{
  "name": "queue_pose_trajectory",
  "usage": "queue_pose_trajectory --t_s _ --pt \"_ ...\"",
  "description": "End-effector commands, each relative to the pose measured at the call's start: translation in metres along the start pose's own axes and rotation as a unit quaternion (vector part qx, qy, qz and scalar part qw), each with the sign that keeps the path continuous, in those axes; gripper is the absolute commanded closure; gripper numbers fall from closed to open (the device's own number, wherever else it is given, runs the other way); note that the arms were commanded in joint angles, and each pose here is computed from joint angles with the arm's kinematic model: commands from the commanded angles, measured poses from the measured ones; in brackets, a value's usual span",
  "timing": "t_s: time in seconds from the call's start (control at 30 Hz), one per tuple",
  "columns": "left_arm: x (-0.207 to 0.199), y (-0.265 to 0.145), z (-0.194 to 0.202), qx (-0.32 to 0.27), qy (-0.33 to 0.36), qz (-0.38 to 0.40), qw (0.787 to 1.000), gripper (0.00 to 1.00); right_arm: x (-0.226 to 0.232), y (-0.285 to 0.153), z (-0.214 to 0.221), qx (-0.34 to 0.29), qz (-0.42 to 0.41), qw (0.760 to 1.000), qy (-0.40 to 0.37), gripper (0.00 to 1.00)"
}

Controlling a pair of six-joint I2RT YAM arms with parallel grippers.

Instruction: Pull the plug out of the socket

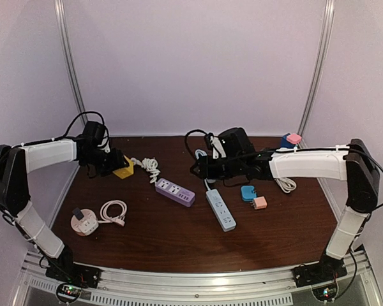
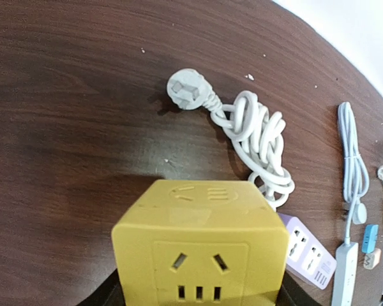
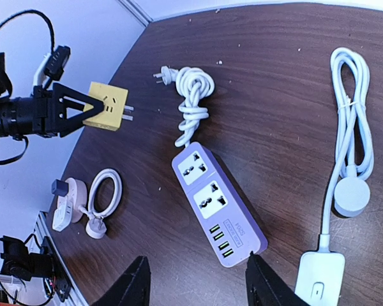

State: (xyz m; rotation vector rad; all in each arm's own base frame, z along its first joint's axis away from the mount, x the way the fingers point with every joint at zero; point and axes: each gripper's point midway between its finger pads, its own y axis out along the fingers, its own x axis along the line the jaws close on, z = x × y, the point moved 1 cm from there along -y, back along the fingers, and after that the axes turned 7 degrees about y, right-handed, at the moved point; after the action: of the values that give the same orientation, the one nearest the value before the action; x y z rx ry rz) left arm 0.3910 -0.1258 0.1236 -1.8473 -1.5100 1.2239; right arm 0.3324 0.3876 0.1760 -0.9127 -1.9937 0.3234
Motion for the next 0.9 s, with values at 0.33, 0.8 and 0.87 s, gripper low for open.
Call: queue_pose_trajectory --t_s 0.33,0.8,0.87 --pt "0.005 0.040 0.003 0.037 -0.045 0.156 0.986 0.82 -0.026 -0.072 -0.047 -0.090 0.070 0.992 -0.056 0.11" --pt "0.026 0.057 0.025 0.069 -0.053 0.124 0.988 0.59 -0.051 -0.089 -0.047 -0.101 0.101 0.989 -0.049 0.05" --pt "0.029 0.058 0.028 0.073 -0.052 0.117 0.989 0.53 -0.052 -0.089 -0.047 -0.101 0.103 0.988 -0.049 0.04"
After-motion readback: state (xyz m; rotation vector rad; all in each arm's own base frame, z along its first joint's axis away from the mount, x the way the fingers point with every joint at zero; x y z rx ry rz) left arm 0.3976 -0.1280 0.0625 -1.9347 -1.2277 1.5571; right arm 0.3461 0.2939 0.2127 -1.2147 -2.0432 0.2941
